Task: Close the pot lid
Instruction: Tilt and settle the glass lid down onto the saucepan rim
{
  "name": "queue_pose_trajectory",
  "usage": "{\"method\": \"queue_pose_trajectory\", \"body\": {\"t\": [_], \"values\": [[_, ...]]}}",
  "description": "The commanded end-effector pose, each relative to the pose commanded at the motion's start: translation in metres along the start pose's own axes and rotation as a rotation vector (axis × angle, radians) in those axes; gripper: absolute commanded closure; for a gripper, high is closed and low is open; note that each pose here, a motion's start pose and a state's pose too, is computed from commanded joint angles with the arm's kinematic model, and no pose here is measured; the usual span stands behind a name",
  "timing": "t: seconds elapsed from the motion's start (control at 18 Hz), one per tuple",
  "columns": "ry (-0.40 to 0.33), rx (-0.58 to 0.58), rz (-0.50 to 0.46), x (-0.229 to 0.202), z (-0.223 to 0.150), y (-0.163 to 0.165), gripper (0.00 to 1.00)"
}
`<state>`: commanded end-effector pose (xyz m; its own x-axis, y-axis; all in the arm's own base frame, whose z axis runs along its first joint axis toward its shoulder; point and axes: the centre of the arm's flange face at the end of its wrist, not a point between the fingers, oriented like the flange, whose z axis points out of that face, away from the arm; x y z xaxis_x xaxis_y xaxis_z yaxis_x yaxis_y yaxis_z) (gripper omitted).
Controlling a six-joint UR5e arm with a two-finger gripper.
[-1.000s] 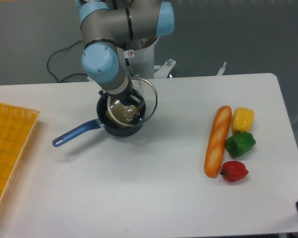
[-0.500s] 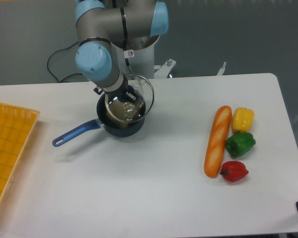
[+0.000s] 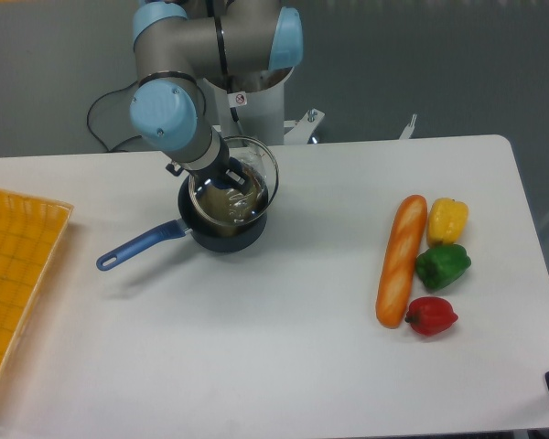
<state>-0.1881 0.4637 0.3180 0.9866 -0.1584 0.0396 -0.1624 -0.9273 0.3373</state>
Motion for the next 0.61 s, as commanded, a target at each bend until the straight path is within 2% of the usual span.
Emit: {"method": "queue_pose_trajectory", "body": {"t": [0.61], "values": [[-0.006,-0.035,-0.011,0.0041,0.0106,-0.0117,0.59]]}}
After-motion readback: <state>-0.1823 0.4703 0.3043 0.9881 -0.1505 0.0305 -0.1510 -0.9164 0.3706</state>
